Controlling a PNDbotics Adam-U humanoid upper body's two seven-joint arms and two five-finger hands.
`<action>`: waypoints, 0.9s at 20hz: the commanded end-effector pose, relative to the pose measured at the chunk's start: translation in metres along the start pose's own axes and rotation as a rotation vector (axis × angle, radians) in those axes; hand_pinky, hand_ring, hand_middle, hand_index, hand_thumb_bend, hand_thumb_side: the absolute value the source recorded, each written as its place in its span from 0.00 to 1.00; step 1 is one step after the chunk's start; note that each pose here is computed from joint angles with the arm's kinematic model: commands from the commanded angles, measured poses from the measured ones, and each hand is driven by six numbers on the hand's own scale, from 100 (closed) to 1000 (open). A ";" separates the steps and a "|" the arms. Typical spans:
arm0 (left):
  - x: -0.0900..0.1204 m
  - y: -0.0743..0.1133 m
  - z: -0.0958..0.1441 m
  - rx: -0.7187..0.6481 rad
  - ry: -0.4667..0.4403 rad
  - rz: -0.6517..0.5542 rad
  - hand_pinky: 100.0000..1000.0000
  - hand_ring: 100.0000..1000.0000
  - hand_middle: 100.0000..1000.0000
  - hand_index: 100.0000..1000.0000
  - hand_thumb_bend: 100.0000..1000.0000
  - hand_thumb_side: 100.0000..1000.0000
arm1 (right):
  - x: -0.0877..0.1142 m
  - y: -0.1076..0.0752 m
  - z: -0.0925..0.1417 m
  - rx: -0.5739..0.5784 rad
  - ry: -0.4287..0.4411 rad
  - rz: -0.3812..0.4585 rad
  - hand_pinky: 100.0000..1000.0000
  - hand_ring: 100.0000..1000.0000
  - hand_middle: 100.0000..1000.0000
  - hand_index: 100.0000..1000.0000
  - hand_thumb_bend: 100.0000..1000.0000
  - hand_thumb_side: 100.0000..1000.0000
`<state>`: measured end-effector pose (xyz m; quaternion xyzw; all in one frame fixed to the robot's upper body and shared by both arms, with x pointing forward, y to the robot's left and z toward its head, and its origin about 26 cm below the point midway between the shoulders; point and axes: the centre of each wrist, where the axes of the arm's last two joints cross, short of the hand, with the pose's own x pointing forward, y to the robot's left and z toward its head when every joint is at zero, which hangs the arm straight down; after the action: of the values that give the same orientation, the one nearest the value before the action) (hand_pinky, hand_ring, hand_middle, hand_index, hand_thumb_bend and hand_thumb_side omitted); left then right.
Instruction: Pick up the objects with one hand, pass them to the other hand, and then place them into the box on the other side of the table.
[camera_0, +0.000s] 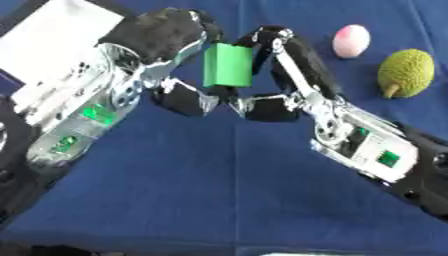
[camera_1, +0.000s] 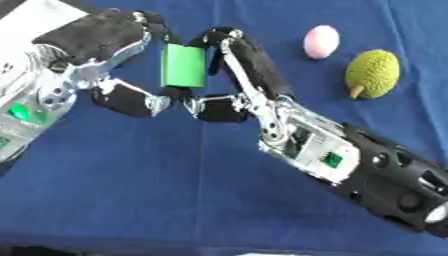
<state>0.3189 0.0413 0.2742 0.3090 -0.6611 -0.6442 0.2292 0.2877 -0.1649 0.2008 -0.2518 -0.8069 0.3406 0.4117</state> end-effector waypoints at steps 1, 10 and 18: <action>0.003 0.013 0.004 0.050 -0.014 0.013 0.83 0.75 0.66 0.71 0.00 0.21 | 0.004 -0.005 -0.001 -0.013 -0.022 0.010 0.00 0.43 0.56 0.44 0.20 0.00; 0.006 0.013 0.005 0.080 -0.027 0.062 0.77 0.64 0.51 0.50 0.00 0.19 | 0.003 -0.005 -0.001 -0.022 -0.013 0.020 0.00 0.45 0.59 0.47 0.34 0.00; 0.003 0.009 0.003 0.076 -0.024 0.057 0.74 0.61 0.46 0.41 0.00 0.19 | 0.003 -0.005 0.000 -0.042 -0.005 0.061 0.00 0.54 0.73 0.62 0.54 0.06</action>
<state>0.3167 0.0406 0.2721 0.2865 -0.6850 -0.6252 0.2405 0.2868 -0.1650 0.2025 -0.2762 -0.8063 0.3336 0.4029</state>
